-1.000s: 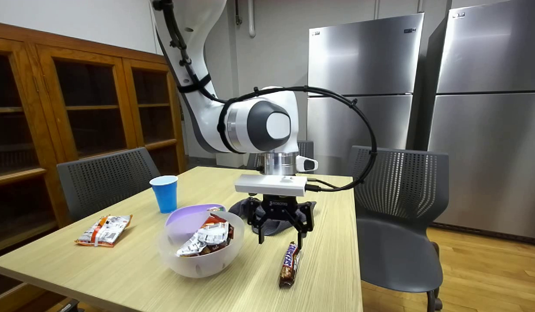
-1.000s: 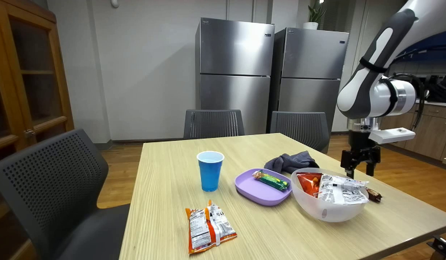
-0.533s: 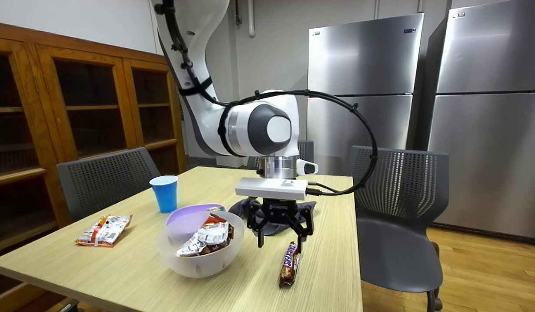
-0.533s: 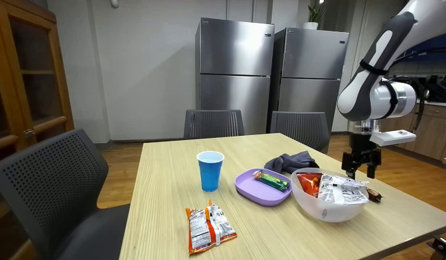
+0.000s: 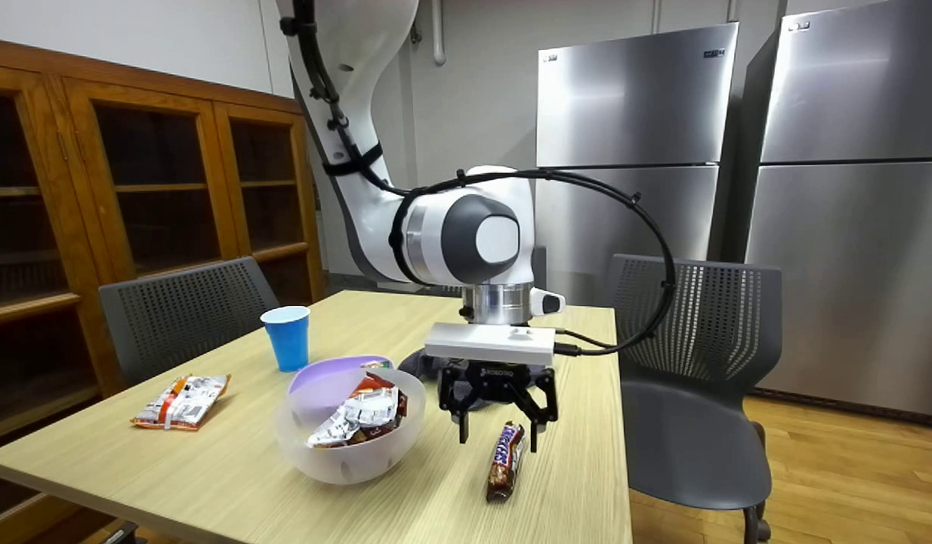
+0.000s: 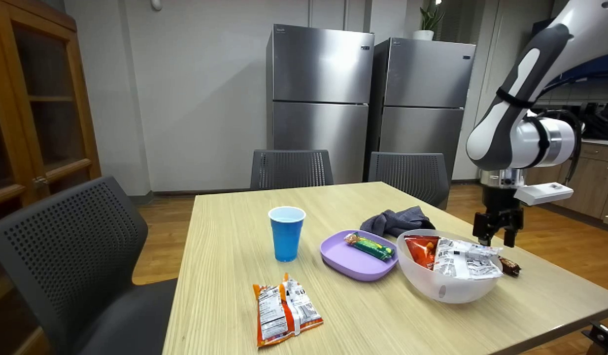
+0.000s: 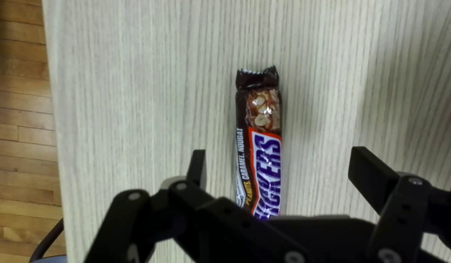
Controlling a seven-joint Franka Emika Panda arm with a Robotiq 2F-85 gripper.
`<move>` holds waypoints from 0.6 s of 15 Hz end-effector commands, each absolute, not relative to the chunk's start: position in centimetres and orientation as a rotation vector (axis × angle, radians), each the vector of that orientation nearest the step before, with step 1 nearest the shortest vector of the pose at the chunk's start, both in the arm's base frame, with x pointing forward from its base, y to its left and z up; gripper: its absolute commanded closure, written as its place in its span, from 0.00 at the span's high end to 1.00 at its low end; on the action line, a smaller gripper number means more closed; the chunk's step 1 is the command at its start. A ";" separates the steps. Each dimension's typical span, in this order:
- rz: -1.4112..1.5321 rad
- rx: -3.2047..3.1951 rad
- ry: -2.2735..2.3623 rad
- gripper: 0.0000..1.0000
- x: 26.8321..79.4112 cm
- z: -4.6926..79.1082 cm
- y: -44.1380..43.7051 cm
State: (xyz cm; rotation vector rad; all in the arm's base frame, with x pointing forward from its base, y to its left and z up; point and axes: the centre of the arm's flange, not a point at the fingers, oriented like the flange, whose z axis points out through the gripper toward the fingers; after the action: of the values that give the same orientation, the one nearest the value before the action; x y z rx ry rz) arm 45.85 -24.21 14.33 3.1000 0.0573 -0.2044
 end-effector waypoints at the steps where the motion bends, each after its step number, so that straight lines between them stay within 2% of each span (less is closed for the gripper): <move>1: -0.137 3.121 0.143 1.00 45.8 13.4 -24.7; 6: -0.101 3.132 0.198 1.00 45.7 13.0 -25.2; 7: -0.095 3.132 0.207 0.76 45.5 13.0 -25.4; 8: -0.091 3.130 0.215 0.74 45.5 13.0 -25.5; 9: -0.088 3.130 0.223 0.68 45.4 13.0 -25.7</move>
State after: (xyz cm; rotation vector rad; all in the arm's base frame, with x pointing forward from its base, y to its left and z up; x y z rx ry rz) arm 45.52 -24.97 12.89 3.1188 0.1817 -0.1347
